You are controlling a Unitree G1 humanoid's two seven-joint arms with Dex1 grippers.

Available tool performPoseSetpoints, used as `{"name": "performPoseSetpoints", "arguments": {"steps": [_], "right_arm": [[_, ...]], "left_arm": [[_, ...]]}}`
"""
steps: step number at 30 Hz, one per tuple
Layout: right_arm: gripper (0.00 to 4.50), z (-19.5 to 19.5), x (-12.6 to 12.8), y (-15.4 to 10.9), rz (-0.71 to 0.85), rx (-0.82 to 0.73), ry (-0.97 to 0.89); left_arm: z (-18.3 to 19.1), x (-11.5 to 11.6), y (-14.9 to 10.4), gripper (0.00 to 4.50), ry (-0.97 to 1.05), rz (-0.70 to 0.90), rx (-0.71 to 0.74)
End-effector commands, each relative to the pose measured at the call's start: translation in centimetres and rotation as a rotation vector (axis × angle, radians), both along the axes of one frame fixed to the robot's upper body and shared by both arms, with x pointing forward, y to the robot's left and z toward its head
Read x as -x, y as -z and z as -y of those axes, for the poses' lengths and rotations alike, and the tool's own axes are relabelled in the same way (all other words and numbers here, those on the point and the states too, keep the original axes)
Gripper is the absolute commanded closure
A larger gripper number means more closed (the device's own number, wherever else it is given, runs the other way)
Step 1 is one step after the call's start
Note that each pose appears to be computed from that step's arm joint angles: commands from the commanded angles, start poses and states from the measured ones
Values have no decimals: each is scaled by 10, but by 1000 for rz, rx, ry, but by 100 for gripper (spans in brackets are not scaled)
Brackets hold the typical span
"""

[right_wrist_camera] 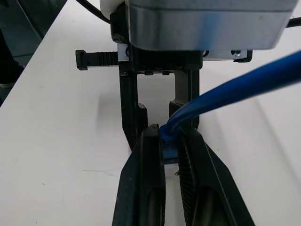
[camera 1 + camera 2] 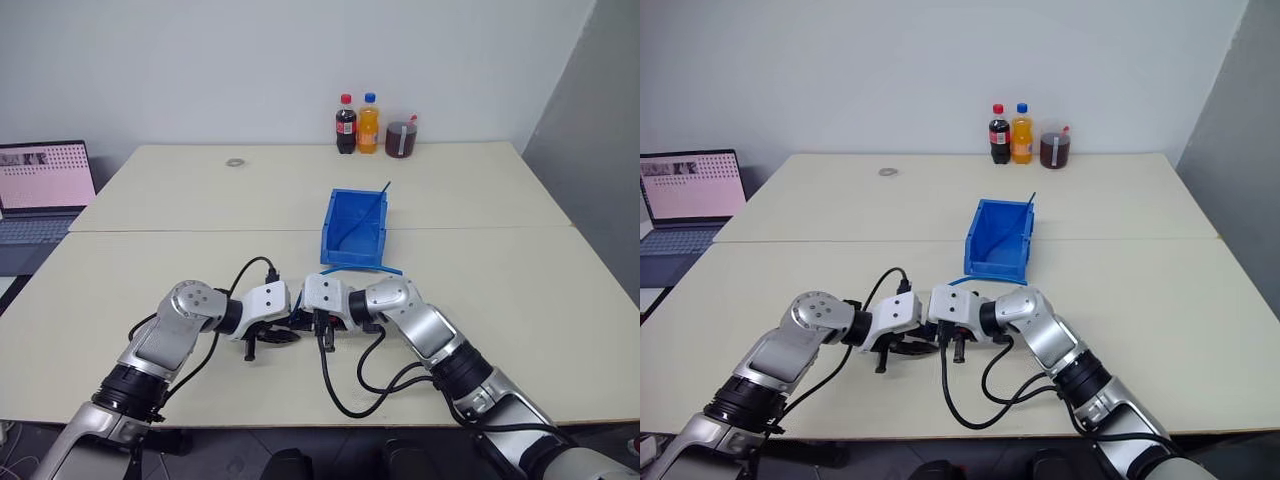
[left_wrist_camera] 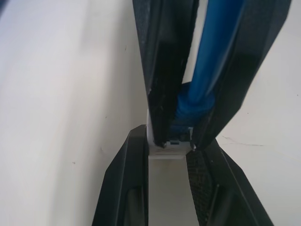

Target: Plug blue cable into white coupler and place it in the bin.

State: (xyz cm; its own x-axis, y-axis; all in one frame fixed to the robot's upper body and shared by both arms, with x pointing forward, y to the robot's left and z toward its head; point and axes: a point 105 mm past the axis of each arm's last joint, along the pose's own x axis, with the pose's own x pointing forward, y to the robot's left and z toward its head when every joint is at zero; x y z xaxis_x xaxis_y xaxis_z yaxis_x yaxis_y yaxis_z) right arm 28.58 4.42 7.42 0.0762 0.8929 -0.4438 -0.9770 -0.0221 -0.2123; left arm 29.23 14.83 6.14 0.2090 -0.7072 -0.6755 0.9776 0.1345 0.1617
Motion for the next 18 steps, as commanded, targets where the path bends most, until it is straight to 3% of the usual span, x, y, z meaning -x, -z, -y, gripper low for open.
{"name": "performPoseSetpoints", "arguments": {"steps": [1,5,7,18], "right_arm": [[439,21,30,77,-315,182,66],[439,24,15,57,-262,104,125],[439,28,11,48,-245,73,147],[439,29,9,3,-211,-107,210]], "left_arm": [[14,-1,-9,372,41,41,51],[9,-4,-10,372,-15,66,88],[4,-4,-9,302,-48,63,105],[-15,3,-10,85,-122,71,140]]}}
